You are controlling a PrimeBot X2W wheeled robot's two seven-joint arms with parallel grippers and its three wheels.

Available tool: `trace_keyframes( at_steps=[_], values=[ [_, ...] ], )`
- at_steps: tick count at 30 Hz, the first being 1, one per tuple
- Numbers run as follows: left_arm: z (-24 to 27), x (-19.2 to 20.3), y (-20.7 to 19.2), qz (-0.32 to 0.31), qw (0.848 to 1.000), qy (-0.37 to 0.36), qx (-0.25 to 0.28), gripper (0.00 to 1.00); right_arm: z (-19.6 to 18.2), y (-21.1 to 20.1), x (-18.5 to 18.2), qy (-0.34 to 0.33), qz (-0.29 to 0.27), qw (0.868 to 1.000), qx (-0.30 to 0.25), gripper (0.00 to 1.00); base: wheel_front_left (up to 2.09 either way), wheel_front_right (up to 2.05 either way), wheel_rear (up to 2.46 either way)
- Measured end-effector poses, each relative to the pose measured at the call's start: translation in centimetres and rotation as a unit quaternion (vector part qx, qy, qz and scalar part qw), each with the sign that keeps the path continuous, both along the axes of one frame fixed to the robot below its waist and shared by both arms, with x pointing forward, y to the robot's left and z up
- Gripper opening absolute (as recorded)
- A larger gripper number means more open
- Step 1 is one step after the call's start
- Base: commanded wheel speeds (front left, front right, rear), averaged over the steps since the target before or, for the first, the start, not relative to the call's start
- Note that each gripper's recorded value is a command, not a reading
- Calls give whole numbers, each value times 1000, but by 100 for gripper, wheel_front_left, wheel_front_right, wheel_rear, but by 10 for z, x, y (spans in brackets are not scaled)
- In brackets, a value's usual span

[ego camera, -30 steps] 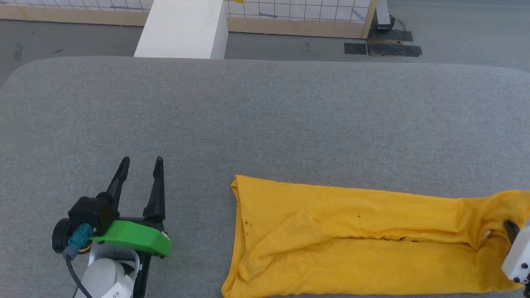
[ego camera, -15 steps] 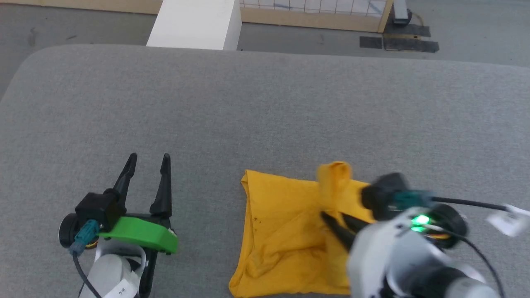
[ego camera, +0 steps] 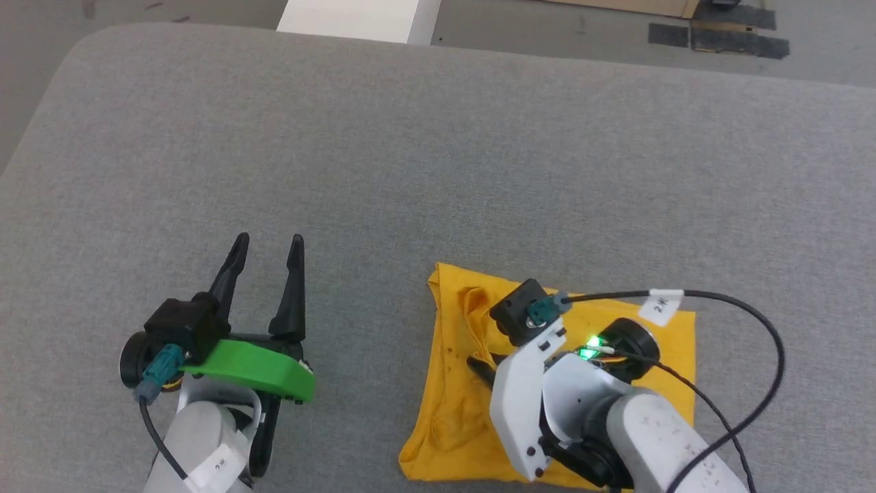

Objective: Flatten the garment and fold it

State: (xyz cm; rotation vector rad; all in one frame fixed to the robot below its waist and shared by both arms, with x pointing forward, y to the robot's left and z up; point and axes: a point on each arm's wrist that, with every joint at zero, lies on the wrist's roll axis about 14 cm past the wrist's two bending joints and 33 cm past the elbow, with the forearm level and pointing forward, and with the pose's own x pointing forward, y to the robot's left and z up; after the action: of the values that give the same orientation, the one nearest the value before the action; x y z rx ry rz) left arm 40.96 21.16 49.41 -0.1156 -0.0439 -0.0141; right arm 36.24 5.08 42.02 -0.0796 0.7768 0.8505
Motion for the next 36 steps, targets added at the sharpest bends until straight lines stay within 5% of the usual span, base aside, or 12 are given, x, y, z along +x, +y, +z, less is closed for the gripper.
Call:
trace_keyframes(
  at_steps=[1, 2, 3, 9, 14, 17, 20, 27, 36],
  values=[
    [-2, 0, 1, 1, 1000, 2, 0, 100, -5, 2, 0, 7, 2, 1000, 0, 25, 0, 0, 0],
    [-3, 0, 2, 3, 1000, 4, 1, 100, -9, 3, 0, 11, 3, 1000, 2, 76, 0, 0, 0],
    [-4, -1, 2, 3, 1000, 5, 2, 100, -11, 5, 1, 13, 4, 1000, 4, 100, 0, 0, 0],
    [0, 0, -4, -5, 1000, 0, 6, 100, 42, 20, 21, -59, -35, 987, 148, 100, 0, 0, 0],
    [8, -2, -8, -12, 1000, -10, 5, 100, 133, -23, 58, -224, -150, 914, 302, 100, 0, 0, 0],
    [10, -5, -9, -14, 1000, -13, 5, 100, 138, -81, 61, -269, -243, 877, 315, 100, 0, 0, 0],
    [9, -8, -11, -20, 1000, -12, 6, 100, 120, -134, 55, -281, -317, 861, 281, 100, 0, 0, 0],
    [10, -11, -17, -28, 999, -14, 5, 100, 52, -208, 23, -196, -419, 867, 185, 100, 0, 0, 0],
    [8, -17, -16, -27, 1000, -11, 4, 100, -15, -193, -10, -27, -407, 903, 133, 100, 0, 0, 0]
  ],
)
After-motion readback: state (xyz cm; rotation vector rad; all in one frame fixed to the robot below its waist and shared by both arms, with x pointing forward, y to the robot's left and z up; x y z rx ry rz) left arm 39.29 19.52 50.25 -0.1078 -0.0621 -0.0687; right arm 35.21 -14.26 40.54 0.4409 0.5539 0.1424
